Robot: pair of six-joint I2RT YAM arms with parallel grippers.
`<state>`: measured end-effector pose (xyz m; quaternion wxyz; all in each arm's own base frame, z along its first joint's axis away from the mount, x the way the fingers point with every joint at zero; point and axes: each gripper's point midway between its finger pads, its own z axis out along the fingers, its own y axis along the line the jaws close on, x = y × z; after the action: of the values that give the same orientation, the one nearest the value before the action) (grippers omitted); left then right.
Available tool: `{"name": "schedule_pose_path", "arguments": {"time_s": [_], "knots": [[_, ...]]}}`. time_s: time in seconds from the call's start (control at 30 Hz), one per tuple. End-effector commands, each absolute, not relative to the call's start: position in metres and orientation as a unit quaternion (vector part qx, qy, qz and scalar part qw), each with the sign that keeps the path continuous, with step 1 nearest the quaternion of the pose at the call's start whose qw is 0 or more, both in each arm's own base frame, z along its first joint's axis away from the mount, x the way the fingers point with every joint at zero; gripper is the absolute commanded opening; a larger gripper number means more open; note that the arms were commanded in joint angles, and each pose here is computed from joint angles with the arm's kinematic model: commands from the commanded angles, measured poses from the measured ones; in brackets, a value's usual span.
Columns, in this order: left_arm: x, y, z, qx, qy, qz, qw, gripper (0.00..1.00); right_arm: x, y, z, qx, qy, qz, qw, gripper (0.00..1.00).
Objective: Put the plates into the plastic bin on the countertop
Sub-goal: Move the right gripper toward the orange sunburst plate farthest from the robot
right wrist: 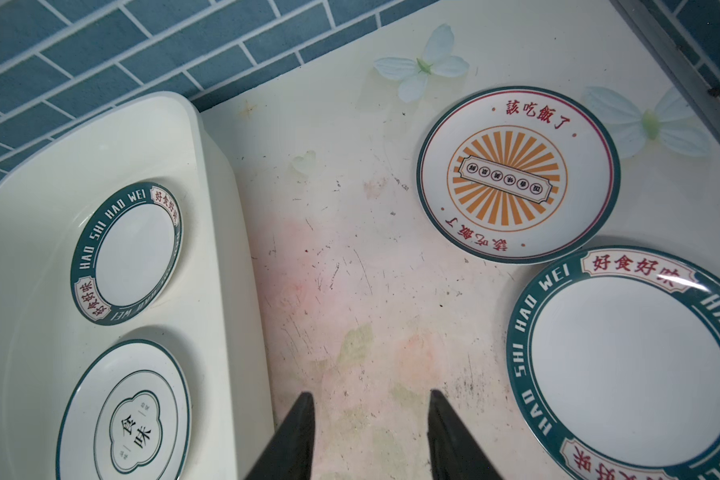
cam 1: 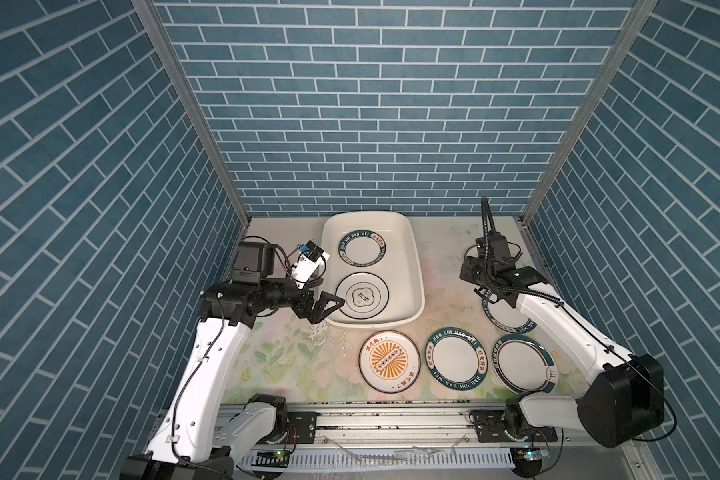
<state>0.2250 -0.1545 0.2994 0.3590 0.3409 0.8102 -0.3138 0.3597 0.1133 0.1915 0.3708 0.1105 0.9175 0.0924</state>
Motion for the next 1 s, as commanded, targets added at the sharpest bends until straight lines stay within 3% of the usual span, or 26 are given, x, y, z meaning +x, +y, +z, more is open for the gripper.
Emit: {"name": "schedule_pose_path", "arguments": {"time_s": [0.0,0.4,0.63,0.97], "knots": [[0.214,-0.16,0.299,0.35,0.807,-0.327,0.345,1.0,0.36,0.116,0.197,0.106,0.911,0.107,0.383,0.45],[0.194,-0.162,0.299,0.365,0.799,-0.336,0.34,1.0,0.335,0.127,0.193,0.076,0.932,0.141,0.325,0.43],[0.182,-0.148,0.3,0.38,0.807,-0.285,0.35,1.0,0.356,0.117,0.19,0.098,0.925,0.119,0.347,0.43],[0.172,-0.148,0.303,0.371,0.811,-0.298,0.341,1.0,0.381,0.094,0.189,0.132,0.921,0.107,0.352,0.45]]}}
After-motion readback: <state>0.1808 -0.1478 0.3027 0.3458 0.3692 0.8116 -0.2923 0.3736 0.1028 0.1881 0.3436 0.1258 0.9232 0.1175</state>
